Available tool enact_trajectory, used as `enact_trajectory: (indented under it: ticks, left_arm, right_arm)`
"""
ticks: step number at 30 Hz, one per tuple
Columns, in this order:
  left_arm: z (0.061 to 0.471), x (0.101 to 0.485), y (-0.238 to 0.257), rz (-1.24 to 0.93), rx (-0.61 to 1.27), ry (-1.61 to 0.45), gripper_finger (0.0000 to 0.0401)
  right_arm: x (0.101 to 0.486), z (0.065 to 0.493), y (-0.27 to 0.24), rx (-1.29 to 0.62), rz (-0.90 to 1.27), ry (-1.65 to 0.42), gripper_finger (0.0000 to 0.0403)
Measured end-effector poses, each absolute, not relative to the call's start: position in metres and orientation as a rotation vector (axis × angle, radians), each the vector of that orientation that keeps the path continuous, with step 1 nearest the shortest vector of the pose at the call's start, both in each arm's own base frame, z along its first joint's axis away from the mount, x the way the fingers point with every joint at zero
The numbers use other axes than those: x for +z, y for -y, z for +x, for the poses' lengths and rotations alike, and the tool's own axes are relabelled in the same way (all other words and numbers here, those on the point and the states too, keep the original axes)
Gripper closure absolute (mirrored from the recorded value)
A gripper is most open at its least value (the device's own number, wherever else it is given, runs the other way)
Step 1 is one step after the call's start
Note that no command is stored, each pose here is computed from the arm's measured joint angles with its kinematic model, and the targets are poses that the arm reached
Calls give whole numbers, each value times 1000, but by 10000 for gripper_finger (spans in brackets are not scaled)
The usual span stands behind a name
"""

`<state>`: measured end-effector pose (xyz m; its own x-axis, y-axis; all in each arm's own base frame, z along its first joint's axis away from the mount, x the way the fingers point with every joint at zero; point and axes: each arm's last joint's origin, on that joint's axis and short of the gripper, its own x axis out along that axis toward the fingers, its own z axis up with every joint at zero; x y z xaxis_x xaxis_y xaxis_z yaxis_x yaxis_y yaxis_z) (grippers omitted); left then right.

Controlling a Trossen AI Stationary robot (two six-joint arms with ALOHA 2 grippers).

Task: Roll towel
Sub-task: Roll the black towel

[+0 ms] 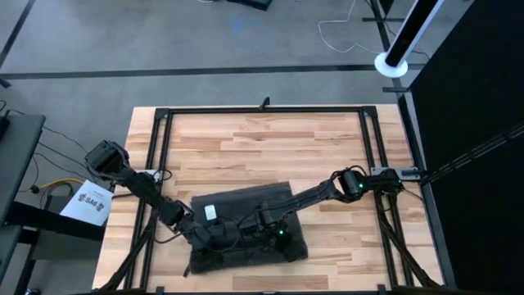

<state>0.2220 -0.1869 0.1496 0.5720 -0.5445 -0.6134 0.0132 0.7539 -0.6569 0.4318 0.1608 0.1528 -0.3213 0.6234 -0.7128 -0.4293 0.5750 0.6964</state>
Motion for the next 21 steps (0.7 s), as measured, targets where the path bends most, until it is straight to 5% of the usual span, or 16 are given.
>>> enact_trajectory:
  ticks: [8, 21]
  left_arm:
    - [220, 182, 207, -674, -483, -877, 386]
    - [224, 161, 182, -649, -466, -969, 387]
  right_arm:
    - [183, 430, -153, 1235, 359, -1437, 393]
    - [130, 420, -131, 1185, 466, -1520, 393]
